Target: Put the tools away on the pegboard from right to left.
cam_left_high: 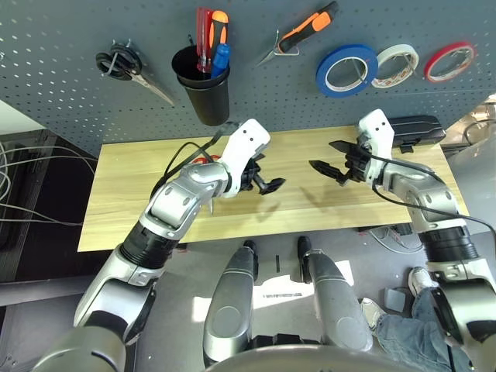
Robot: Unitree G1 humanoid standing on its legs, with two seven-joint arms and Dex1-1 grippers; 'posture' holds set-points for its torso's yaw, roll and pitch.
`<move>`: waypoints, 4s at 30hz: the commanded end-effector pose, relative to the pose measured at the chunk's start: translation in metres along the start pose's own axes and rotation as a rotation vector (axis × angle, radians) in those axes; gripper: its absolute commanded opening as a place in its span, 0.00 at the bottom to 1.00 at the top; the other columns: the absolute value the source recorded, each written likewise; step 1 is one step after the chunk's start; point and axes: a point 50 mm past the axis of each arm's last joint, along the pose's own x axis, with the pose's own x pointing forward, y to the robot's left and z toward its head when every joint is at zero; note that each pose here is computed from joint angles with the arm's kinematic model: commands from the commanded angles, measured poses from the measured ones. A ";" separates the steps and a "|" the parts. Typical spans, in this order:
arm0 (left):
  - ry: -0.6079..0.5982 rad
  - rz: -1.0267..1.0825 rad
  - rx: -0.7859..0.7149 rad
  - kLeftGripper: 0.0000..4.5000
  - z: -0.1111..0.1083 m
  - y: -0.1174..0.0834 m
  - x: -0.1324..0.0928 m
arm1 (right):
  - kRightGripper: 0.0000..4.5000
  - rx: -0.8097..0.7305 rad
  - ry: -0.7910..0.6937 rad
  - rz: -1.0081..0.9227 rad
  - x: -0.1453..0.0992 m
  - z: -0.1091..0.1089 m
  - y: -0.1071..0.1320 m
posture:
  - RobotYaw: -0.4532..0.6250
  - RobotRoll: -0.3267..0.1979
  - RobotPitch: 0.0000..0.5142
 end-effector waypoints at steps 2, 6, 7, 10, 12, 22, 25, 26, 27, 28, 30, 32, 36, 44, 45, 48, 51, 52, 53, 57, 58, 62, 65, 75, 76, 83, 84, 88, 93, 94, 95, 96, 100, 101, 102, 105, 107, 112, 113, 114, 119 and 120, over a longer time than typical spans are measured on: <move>0.056 0.221 -0.102 0.99 -0.024 0.027 -0.002 | 1.00 0.034 0.026 0.013 0.006 -0.006 0.006 | 0.55 0.62 0.65; 0.094 0.373 -0.143 0.99 -0.037 0.045 -0.007 | 1.00 0.056 0.019 0.028 0.014 -0.004 0.012 | 0.55 0.62 0.66; 0.100 0.404 -0.154 0.99 -0.039 0.048 -0.008 | 1.00 0.064 0.016 0.030 0.016 -0.003 0.013 | 0.55 0.62 0.66; 0.124 0.466 -0.181 0.99 -0.046 0.055 -0.011 | 1.00 0.073 0.010 0.041 0.021 -0.001 0.017 | 0.55 0.62 0.66; 0.137 0.502 -0.199 0.99 -0.050 0.060 -0.013 | 1.00 0.073 0.003 0.051 0.025 0.001 0.020 | 0.55 0.62 0.66; 0.202 0.609 -0.240 0.99 -0.075 0.080 -0.007 | 1.00 0.080 -0.041 0.055 0.035 0.008 0.026 | 0.55 0.62 0.68; 0.205 0.615 -0.241 0.99 -0.078 0.083 -0.003 | 1.00 0.080 -0.044 0.059 0.036 0.009 0.027 | 0.55 0.62 0.68; 0.205 0.616 -0.241 0.99 -0.078 0.084 -0.002 | 1.00 0.080 -0.045 0.060 0.036 0.009 0.027 | 0.55 0.62 0.68; 0.210 0.610 -0.238 0.99 -0.079 0.084 0.001 | 1.00 0.081 -0.046 0.062 0.037 0.009 0.028 | 0.55 0.62 0.68; 0.215 0.600 -0.242 0.99 -0.081 0.083 0.004 | 1.00 0.081 -0.047 0.063 0.037 0.010 0.028 | 0.55 0.62 0.68; 0.222 0.586 -0.249 0.99 -0.083 0.082 0.008 | 1.00 0.082 -0.049 0.064 0.037 0.010 0.028 | 0.55 0.62 0.68; 0.250 0.557 -0.251 0.99 -0.086 0.079 0.012 | 1.00 0.081 -0.049 0.065 0.037 0.010 0.028 | 0.54 0.62 0.68; 0.331 0.476 -0.334 0.90 -0.098 0.070 0.018 | 1.00 0.077 -0.051 0.064 0.035 0.012 0.027 | 0.54 0.62 0.68; 0.422 0.342 -0.434 0.34 -0.116 0.048 0.018 | 1.00 0.062 -0.078 0.087 0.038 0.018 0.029 | 0.55 0.62 0.65; 0.420 0.335 -0.439 0.27 -0.116 0.047 0.017 | 1.00 0.059 -0.079 0.088 0.038 0.018 0.029 | 0.55 0.62 0.65; 0.342 0.301 -0.411 0.05 -0.110 0.043 0.016 | 1.00 0.051 -0.084 0.092 0.039 0.019 0.028 | 0.55 0.62 0.64; 0.216 0.306 -0.348 0.00 -0.102 0.041 0.009 | 1.00 0.029 -0.098 0.100 0.040 0.023 0.027 | 0.56 0.62 0.64; 0.185 0.324 -0.336 0.00 -0.102 0.041 0.005 | 1.00 0.015 -0.105 0.107 0.041 0.025 0.027 | 0.57 0.62 0.63; 0.168 0.337 -0.330 0.00 -0.101 0.041 0.002 | 1.00 0.006 -0.110 0.112 0.041 0.026 0.027 | 0.57 0.62 0.63; 0.014 0.386 -0.281 0.00 -0.091 0.042 -0.016 | 1.00 -0.040 -0.129 0.138 0.039 0.035 0.028 | 0.58 0.62 0.63; -0.048 0.402 -0.244 0.00 -0.086 0.042 -0.022 | 1.00 -0.053 -0.139 0.151 0.038 0.039 0.029 | 0.58 0.62 0.63; -0.239 0.452 -0.172 0.00 -0.071 0.042 -0.042 | 1.00 -0.089 -0.191 0.207 0.032 0.057 0.035 | 0.58 0.62 0.63; -0.382 0.451 -0.106 0.00 -0.064 0.040 -0.056 | 1.00 -0.108 -0.241 0.285 0.025 0.077 0.044 | 0.58 0.62 0.63; -0.618 0.474 0.043 0.00 -0.057 0.042 -0.091 | 1.00 -0.121 -0.394 0.463 0.009 0.142 0.064 | 0.57 0.62 0.62; -0.635 0.488 0.050 0.00 -0.056 0.043 -0.095 | 1.00 -0.120 -0.403 0.468 0.008 0.145 0.064 | 0.57 0.62 0.62; -0.767 0.668 0.060 0.00 -0.044 0.064 -0.119 | 1.00 -0.131 -0.420 0.476 0.009 0.152 0.063 | 0.57 0.62 0.62; -0.781 0.680 0.060 0.00 -0.042 0.066 -0.121 | 1.00 -0.133 -0.419 0.475 0.010 0.152 0.063 | 0.57 0.62 0.62; -0.861 0.755 0.034 0.00 -0.029 0.075 -0.132 | 1.00 -0.147 -0.410 0.457 0.011 0.151 0.060 | 0.58 0.62 0.63; -0.919 0.790 0.035 0.00 -0.017 0.079 -0.139 | 1.00 -0.160 -0.399 0.441 0.013 0.149 0.057 | 0.58 0.62 0.63; -0.932 0.802 0.044 0.00 -0.014 0.079 -0.142 | 1.00 -0.159 -0.398 0.439 0.013 0.148 0.056 | 0.58 0.62 0.63; -0.945 0.812 0.051 0.00 -0.012 0.079 -0.144 | 1.00 -0.160 -0.397 0.438 0.013 0.148 0.056 | 0.57 0.62 0.63; -0.953 0.819 0.054 0.00 -0.011 0.079 -0.146 | 1.00 -0.159 -0.397 0.437 0.013 0.148 0.056 | 0.57 0.62 0.63; -0.975 0.830 0.102 0.00 -0.003 0.078 -0.151 | 1.00 -0.156 -0.394 0.433 0.013 0.146 0.055 | 0.57 0.62 0.63; -0.974 0.827 0.115 0.00 -0.002 0.077 -0.152 | 1.00 -0.156 -0.393 0.432 0.013 0.146 0.054 | 0.57 0.62 0.63; -0.975 0.822 0.129 0.00 -0.001 0.076 -0.152 | 1.00 -0.155 -0.392 0.431 0.013 0.145 0.054 | 0.57 0.62 0.63; -0.981 0.832 0.129 0.00 0.000 0.075 -0.154 | 1.00 -0.154 -0.390 0.429 0.014 0.144 0.053 | 0.58 0.62 0.63; -0.984 0.852 0.109 0.00 -0.002 0.077 -0.156 | 1.00 -0.151 -0.391 0.428 0.014 0.144 0.053 | 0.58 0.62 0.63; -0.986 0.884 0.090 0.00 -0.003 0.082 -0.159 | 1.00 -0.149 -0.391 0.425 0.015 0.143 0.053 | 0.58 0.62 0.63; -0.990 0.892 0.087 0.00 -0.003 0.083 -0.160 | 1.00 -0.149 -0.391 0.425 0.015 0.143 0.052 | 0.58 0.62 0.63; -0.995 0.900 0.080 0.00 -0.003 0.084 -0.161 | 1.00 -0.149 -0.390 0.423 0.016 0.143 0.052 | 0.58 0.62 0.63; -0.993 0.909 0.067 0.00 -0.004 0.085 -0.162 | 1.00 -0.146 -0.387 0.421 0.016 0.142 0.052 | 0.58 0.62 0.63; -0.990 0.915 0.057 0.00 -0.005 0.086 -0.162 | 1.00 -0.145 -0.387 0.420 0.016 0.141 0.052 | 0.58 0.62 0.62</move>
